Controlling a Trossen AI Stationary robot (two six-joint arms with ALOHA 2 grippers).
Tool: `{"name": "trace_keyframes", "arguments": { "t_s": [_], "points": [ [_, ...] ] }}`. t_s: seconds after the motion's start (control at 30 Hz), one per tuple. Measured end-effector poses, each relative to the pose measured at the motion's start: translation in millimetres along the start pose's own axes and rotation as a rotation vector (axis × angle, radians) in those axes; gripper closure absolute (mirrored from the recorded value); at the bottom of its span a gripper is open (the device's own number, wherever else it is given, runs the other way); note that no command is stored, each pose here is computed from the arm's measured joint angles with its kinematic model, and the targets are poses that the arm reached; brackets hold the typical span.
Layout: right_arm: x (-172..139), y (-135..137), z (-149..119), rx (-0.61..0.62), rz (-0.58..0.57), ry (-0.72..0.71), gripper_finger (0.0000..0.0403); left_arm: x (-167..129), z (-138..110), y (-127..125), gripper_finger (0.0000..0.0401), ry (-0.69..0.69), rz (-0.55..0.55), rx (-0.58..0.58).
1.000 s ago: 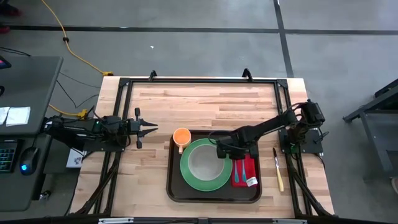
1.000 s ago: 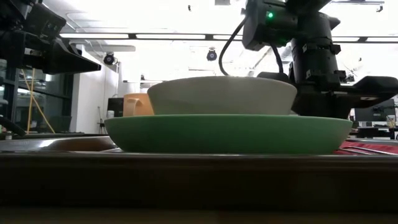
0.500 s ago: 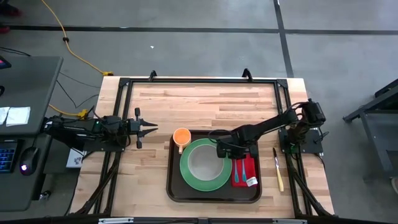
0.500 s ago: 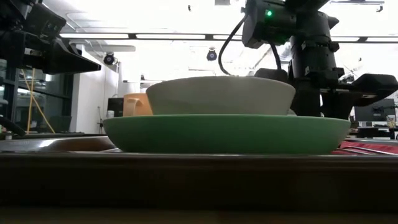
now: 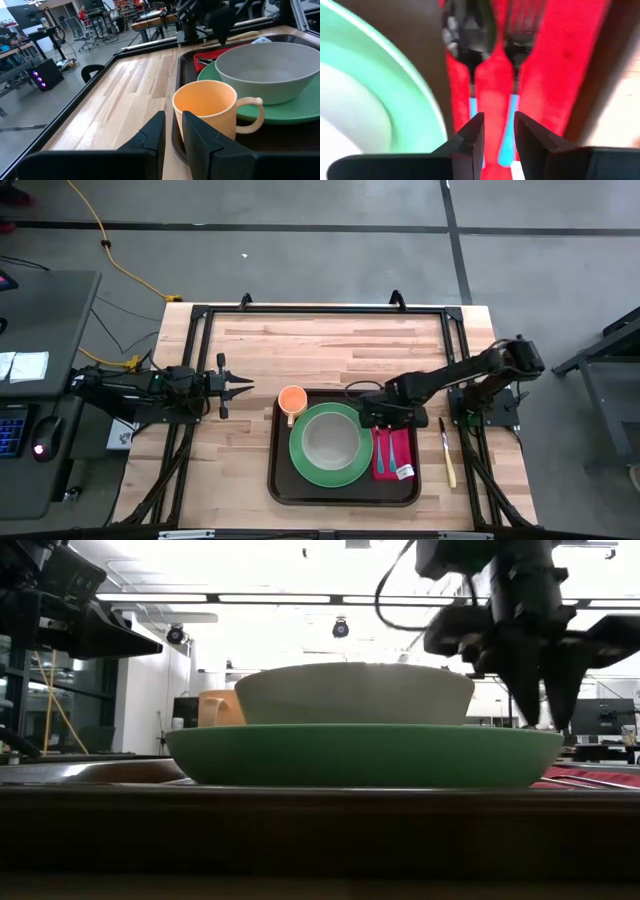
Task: Set up tray
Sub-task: Put the white knife on top of the red table napkin
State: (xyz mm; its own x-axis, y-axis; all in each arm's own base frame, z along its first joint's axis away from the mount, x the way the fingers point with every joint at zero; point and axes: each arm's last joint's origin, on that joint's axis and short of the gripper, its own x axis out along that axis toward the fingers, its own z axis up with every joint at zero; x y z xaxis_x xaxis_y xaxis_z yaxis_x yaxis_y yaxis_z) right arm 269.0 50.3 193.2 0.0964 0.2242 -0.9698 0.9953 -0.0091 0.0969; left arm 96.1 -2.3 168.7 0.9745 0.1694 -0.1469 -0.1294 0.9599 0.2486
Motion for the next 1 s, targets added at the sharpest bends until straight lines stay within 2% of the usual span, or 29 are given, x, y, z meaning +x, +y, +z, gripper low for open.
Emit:
{"name": "trace_keyframes", "arguments": {
  "t_s": [0.17,0.5,0.7,1.0],
  "points": [
    [-26,-19,-3,-0.033,-0.006,-0.039,0.0320,0,0,0,0.0304,0.001,0.000,0.000],
    [-63,-57,-6,-0.029,-0.056,-0.017,0.0320,0,0,0,0.0304,0.000,0.000,0.000],
    [-67,-66,-12,-0.053,-0.082,-0.001,0.0320,0,0,0,0.0304,0.000,0.000,0.000],
    [-64,-79,-33,-0.139,-0.182,0.038,0.0320,0,0,0,0.0304,0.001,0.006,0.000]
  ]
}}
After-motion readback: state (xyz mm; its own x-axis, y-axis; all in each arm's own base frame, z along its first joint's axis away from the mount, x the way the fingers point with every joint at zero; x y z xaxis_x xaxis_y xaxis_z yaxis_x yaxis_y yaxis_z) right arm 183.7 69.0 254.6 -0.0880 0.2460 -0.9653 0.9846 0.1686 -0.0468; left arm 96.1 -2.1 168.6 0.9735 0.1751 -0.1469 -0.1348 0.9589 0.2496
